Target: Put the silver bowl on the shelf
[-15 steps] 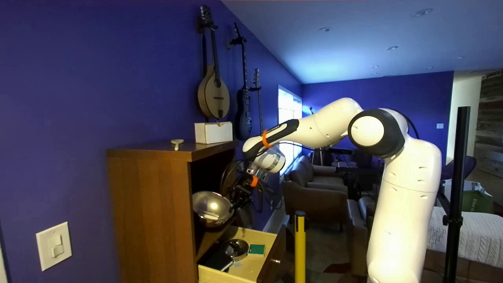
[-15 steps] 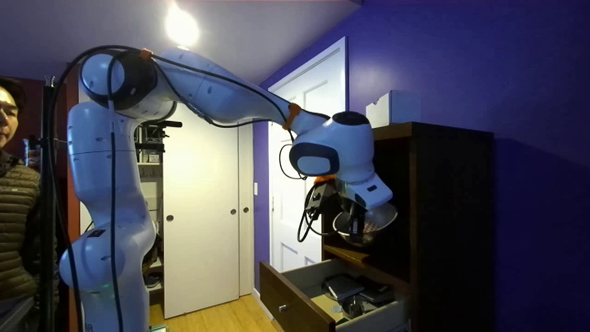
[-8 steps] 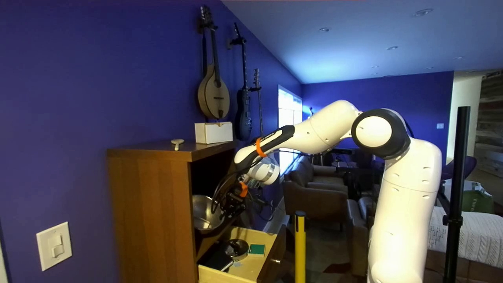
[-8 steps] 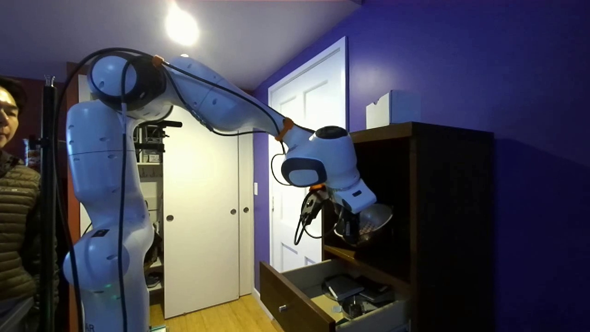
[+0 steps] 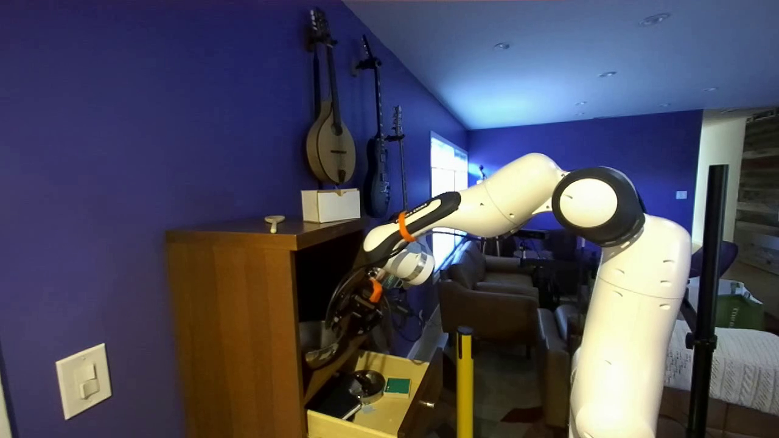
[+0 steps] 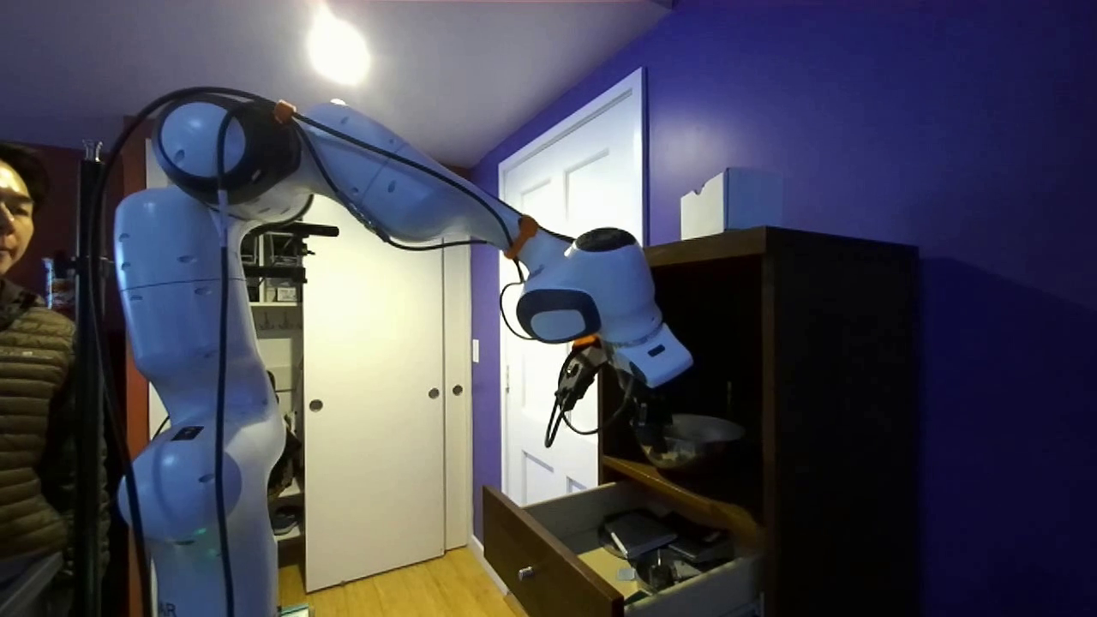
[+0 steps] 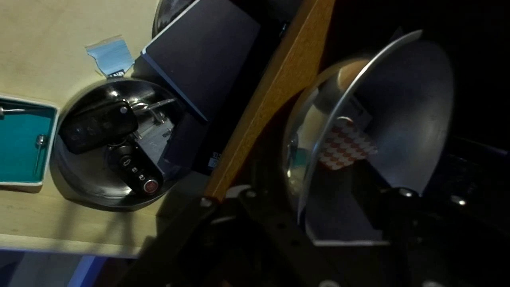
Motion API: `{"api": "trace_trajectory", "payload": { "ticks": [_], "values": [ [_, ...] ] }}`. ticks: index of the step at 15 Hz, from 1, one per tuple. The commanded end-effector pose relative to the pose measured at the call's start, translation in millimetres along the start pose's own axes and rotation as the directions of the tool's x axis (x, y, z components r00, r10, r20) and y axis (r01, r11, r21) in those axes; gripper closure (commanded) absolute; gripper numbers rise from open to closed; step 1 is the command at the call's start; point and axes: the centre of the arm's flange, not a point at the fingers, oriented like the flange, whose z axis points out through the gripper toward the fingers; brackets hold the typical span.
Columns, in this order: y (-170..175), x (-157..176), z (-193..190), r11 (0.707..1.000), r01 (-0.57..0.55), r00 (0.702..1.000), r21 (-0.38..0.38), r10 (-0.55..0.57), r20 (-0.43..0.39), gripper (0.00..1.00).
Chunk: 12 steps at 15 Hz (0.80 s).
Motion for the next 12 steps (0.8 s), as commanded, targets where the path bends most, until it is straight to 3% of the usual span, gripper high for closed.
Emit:
{"api": "trace_trajectory", "payload": {
  "ticks": [1,3,7,12],
  "values": [
    [6,-3,-23,0.999,-0.011,1.000,0.033,0.011,-0.005,0.09],
    [16,-1,-46,0.993,0.105,0.991,0.060,-0.110,0.073,0.00],
    [47,-4,-90,0.946,0.293,0.936,0.142,-0.314,0.160,0.00],
    [77,-21,-109,0.829,0.528,0.799,0.185,-0.559,0.224,0.00]
  ]
}}
